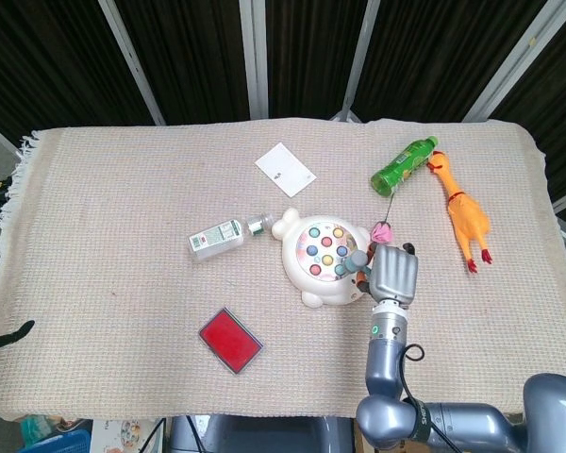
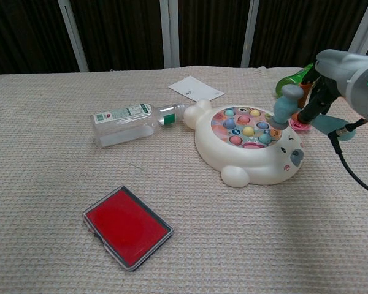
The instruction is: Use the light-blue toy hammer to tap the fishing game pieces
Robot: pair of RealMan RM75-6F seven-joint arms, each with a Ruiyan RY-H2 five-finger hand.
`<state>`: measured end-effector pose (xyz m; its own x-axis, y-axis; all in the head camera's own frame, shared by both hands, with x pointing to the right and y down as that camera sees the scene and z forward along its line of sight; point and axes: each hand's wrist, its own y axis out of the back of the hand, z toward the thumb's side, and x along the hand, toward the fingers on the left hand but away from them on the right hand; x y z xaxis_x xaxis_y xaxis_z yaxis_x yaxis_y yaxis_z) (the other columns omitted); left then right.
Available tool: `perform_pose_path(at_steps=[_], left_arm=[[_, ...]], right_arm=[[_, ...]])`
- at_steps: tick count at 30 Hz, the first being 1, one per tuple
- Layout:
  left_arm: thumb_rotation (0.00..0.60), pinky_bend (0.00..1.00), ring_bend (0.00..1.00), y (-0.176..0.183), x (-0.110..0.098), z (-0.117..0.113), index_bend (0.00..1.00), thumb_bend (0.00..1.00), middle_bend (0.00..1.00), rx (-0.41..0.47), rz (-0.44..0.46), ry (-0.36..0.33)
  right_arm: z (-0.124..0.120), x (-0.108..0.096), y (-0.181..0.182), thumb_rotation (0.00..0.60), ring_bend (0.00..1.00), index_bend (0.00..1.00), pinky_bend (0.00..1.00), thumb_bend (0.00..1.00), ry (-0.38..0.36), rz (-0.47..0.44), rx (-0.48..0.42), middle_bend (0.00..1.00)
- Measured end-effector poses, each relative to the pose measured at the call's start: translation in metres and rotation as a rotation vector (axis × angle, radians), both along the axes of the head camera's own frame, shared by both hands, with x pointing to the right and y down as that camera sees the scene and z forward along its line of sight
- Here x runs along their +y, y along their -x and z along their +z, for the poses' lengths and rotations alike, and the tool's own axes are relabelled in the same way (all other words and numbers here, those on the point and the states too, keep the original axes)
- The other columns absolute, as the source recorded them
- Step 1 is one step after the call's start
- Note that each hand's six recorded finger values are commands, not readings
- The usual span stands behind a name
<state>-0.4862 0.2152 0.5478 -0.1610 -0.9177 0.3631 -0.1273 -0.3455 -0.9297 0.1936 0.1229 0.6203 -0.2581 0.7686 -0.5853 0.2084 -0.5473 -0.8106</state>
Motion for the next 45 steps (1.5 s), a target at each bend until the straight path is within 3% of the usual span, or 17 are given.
perform_pose_path(at_steps=[45], left_arm=[[0.600, 0.00, 0.00, 0.001, -0.001, 0.000, 0.01, 0.01, 0.00, 0.006, 0.002, 0.000]], right_arm=[[0.015, 0.003, 0.012, 0.600, 0.47, 0.87, 0.19, 0.51, 0.021, -0.040, 0.038, 0.61]])
